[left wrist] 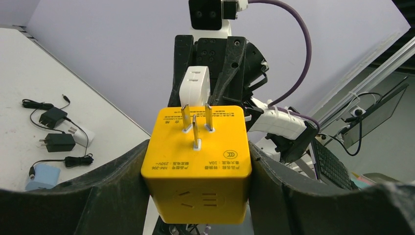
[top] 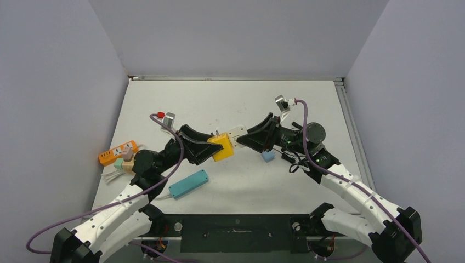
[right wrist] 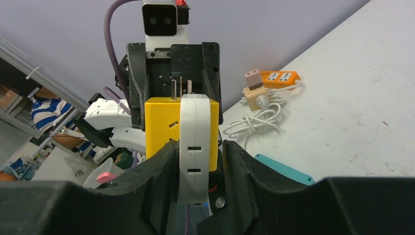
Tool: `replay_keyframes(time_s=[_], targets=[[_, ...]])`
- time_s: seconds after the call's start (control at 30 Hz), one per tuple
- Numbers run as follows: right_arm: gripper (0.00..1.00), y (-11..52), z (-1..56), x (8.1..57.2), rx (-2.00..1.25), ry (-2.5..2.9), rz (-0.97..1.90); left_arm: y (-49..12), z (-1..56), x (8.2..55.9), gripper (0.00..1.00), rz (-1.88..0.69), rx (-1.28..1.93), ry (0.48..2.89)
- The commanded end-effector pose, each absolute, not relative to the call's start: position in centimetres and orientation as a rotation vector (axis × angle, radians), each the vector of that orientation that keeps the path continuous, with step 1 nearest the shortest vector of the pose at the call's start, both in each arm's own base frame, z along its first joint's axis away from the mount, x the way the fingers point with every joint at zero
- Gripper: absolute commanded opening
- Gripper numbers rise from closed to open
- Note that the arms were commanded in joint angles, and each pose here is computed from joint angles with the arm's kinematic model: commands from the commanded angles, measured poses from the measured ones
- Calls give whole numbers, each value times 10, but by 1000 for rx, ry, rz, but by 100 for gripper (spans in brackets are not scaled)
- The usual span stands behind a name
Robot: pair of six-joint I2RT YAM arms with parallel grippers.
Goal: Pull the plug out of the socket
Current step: Remove the plug from the socket.
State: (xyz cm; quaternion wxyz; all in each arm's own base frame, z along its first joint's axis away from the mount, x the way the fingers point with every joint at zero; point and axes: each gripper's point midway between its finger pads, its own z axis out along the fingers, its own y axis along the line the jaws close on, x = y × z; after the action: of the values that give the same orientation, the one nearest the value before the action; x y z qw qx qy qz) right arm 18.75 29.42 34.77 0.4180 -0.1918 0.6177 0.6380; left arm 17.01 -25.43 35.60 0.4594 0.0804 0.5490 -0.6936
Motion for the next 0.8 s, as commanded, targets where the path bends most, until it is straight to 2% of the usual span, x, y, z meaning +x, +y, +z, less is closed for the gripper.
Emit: replay_keyframes(time_s=[0.0,0.3,0.4,0.53,0.57,0.6,0.63,0.67,0.73,0.77], targets=[[36,297,362,177,-547,1468,1636,-248,383,149,0,-1739,313,1205],[31,315,350,171,-591,1529,1628,-250,383,153,0,-1731,313,1208],[25,316,351,172,-580,1524,1628,-250,382,152,0,-1725,322,1207],[6,316,352,173,-565,1510,1631,-251,376,157,0,-1707,312,1239],[5,316,352,173,-561,1506,1628,-251,374,159,2,-1699,302,1249],[5,315,352,175,-553,1503,1619,-251,371,162,18,-1690,289,1266],[5,314,352,177,-539,1500,1604,-251,367,167,49,-1674,267,1287],[5,313,351,182,-517,1504,1578,-250,364,171,68,-1660,246,1305],[5,309,352,190,-479,1505,1515,-247,357,177,92,-1628,220,1332],[5,307,351,194,-463,1512,1486,-246,354,180,97,-1610,209,1347]])
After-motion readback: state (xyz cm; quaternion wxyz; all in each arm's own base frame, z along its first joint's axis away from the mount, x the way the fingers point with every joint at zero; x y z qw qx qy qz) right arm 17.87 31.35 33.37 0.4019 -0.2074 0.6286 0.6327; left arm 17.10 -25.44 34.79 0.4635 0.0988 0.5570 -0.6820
